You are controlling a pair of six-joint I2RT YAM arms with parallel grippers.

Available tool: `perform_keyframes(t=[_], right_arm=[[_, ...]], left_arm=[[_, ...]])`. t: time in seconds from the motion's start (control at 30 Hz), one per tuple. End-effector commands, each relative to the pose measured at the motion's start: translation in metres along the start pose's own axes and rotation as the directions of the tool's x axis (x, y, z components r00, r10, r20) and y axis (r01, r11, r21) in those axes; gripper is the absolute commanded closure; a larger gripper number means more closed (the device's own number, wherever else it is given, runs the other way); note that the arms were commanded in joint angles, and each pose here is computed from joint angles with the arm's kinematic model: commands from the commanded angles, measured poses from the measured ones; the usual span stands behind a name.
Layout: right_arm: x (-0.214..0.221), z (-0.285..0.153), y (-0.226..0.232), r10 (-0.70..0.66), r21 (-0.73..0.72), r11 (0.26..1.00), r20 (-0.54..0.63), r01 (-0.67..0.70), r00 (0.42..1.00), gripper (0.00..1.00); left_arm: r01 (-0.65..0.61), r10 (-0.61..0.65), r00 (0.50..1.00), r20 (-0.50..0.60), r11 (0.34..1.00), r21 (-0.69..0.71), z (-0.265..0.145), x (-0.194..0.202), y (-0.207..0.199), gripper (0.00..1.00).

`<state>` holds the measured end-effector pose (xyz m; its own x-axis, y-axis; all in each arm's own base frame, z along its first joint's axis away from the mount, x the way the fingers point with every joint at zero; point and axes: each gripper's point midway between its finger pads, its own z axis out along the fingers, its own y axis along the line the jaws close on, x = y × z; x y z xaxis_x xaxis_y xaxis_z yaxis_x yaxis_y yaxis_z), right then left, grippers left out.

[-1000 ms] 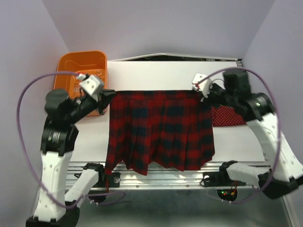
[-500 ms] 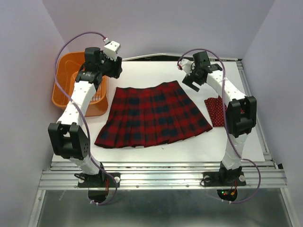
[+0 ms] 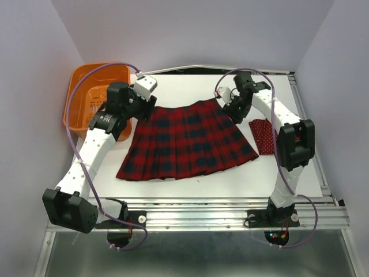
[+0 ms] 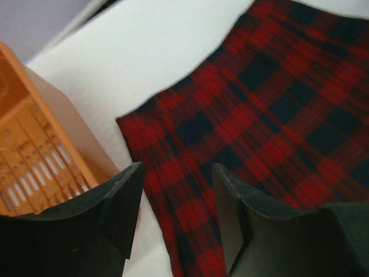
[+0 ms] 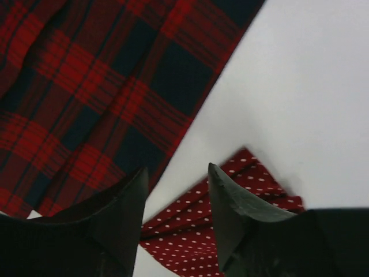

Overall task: Fold and stack the skirts
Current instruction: Flatten the skirt out

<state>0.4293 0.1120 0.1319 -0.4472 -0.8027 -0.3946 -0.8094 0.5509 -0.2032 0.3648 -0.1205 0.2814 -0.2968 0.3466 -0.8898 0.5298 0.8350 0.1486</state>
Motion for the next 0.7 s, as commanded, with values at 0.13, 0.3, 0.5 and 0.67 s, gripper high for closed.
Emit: perform_keyframes(t=[0.13,0.3,0.5,0.67], right_arm=[[0.084,0.043,0.071,0.054,-0.204,0.973,-0.261,-0.110,0.964,0.55],[0.124,0.031,0.115,-0.027,-0.304,0.948,-0.363,-0.091,0.932,0.56],[0.135,-0.003,0.183,-0.125,-0.471,0.879,-0.378,-0.075,0.917,0.56],[0.116,-0.043,0.245,-0.180,-0.673,0.735,-0.304,-0.077,0.936,0.60]], left_arm=[[0.115,-0.104,0.963,-0.250,0.993,0.029,0.015,0.061,-0.038,0.40],[0.213,-0.176,0.897,-0.406,0.976,0.048,0.035,0.100,-0.052,0.45],[0.313,-0.239,0.793,-0.561,0.949,0.039,0.075,0.138,-0.067,0.45],[0.344,-0.239,0.718,-0.653,0.938,0.036,0.105,0.164,-0.072,0.44]])
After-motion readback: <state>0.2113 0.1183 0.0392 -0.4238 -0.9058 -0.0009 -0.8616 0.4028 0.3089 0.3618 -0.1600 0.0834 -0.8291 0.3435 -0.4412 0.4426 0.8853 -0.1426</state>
